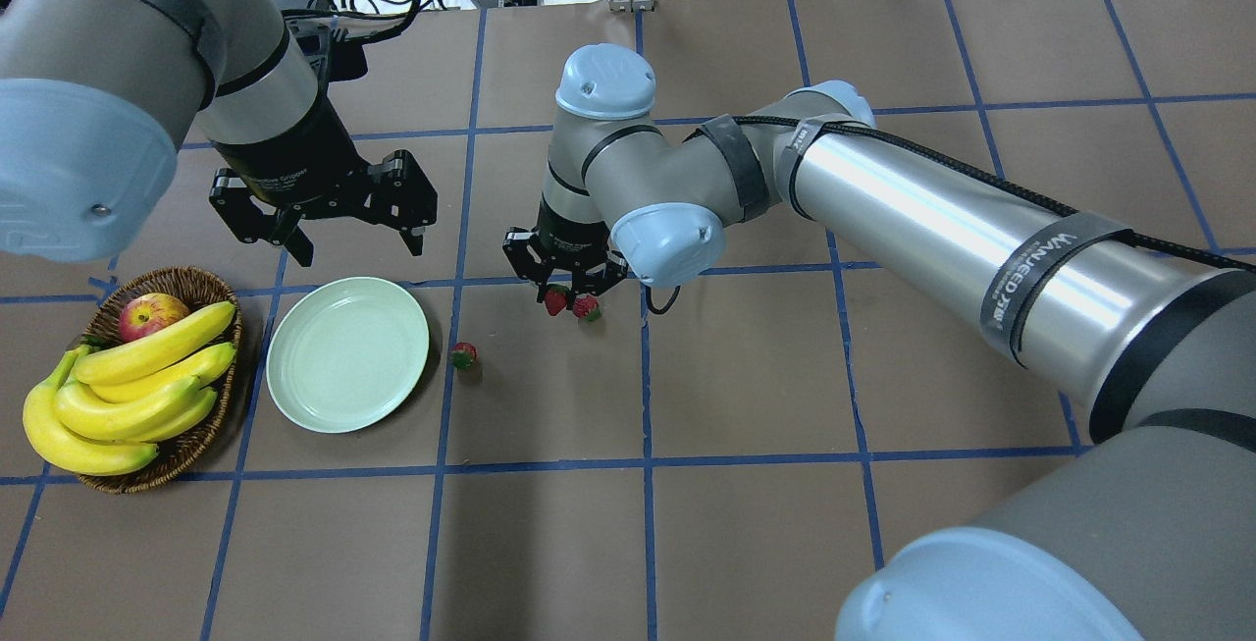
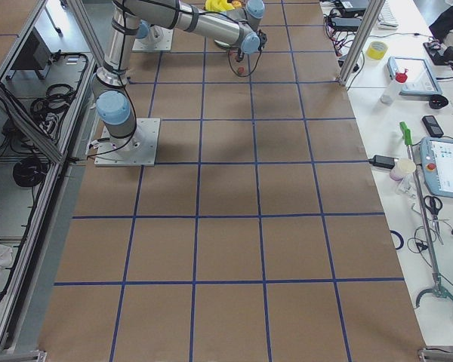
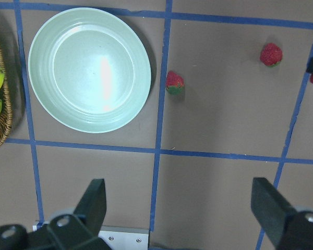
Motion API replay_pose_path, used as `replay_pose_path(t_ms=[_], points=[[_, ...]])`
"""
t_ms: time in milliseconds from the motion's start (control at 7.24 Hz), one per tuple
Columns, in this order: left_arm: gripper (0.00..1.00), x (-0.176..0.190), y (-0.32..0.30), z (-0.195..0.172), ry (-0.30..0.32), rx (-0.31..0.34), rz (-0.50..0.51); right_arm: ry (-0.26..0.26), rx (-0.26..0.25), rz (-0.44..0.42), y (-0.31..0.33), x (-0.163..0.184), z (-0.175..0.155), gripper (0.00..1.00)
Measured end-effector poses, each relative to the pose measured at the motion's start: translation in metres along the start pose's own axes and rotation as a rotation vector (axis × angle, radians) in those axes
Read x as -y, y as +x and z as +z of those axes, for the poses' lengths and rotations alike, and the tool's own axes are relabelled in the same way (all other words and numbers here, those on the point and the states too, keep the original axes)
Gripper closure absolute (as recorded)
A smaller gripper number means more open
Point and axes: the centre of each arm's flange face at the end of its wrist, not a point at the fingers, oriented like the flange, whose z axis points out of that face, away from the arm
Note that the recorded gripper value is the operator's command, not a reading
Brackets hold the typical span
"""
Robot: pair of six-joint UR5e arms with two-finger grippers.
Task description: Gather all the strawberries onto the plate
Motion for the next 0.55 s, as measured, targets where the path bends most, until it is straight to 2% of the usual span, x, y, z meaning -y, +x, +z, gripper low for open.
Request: replay_pose_path(t_ms=[138, 276, 552], points=[[0.0, 0.0, 0.0, 0.0, 0.002, 0.0, -0.004, -0.027, 0.018, -0.002, -0.002, 0.0, 0.015, 0.68], [0.0, 0.0, 0.0, 0.0, 0.001, 0.0, -0.006, -0.043, 0.025, -0.001, -0.002, 0.0, 0.024, 0.28], [0.0, 0.0, -0.001, 0.001, -0.001, 0.0, -0.006, -0.047, 0.02, -0.002, -0.001, 0.0, 0.027, 0.05]])
